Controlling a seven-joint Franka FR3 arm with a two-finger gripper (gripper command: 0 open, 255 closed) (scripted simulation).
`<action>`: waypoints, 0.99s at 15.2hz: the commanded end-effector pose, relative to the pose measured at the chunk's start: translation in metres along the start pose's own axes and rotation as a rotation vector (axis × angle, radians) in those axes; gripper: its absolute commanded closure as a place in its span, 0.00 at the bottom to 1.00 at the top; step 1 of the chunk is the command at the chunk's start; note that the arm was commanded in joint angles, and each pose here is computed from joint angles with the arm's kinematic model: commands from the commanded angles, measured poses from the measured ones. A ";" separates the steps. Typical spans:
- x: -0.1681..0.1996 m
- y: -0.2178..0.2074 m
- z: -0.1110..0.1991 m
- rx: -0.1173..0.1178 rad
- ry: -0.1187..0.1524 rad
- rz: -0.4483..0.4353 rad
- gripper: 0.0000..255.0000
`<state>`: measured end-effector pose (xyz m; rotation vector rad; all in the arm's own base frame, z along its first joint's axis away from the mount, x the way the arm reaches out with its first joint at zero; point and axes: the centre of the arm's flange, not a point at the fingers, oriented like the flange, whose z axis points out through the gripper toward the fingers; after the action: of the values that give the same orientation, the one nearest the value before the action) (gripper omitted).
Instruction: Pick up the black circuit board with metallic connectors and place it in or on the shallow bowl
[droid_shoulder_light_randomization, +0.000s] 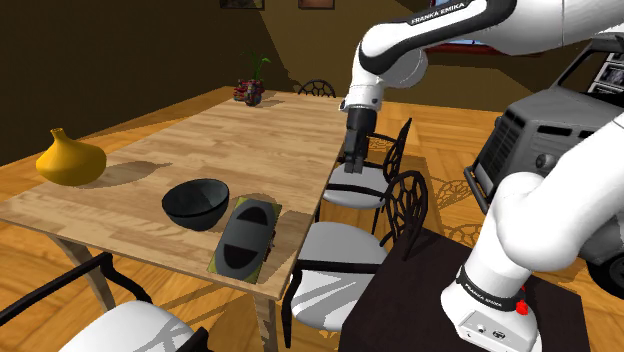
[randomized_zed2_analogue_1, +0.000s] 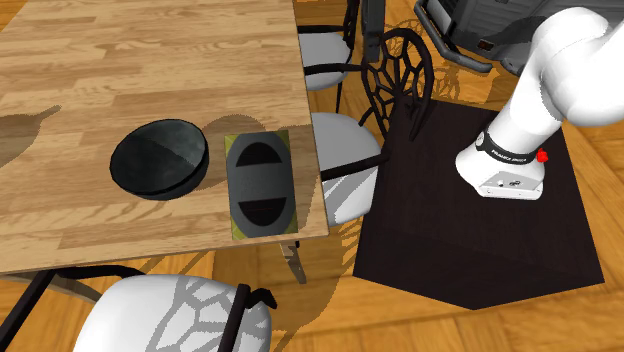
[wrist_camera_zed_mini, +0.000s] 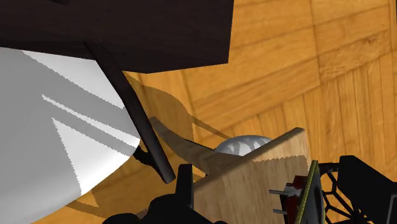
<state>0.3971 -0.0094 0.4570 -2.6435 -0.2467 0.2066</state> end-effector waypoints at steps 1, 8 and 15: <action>0.024 0.008 0.016 0.073 0.006 -0.024 0.00; 0.104 0.025 0.065 0.322 0.021 -0.105 0.00; 0.172 0.023 0.112 0.530 0.034 -0.174 0.00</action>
<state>0.5405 0.0522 0.3371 -2.1072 -0.3512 0.1494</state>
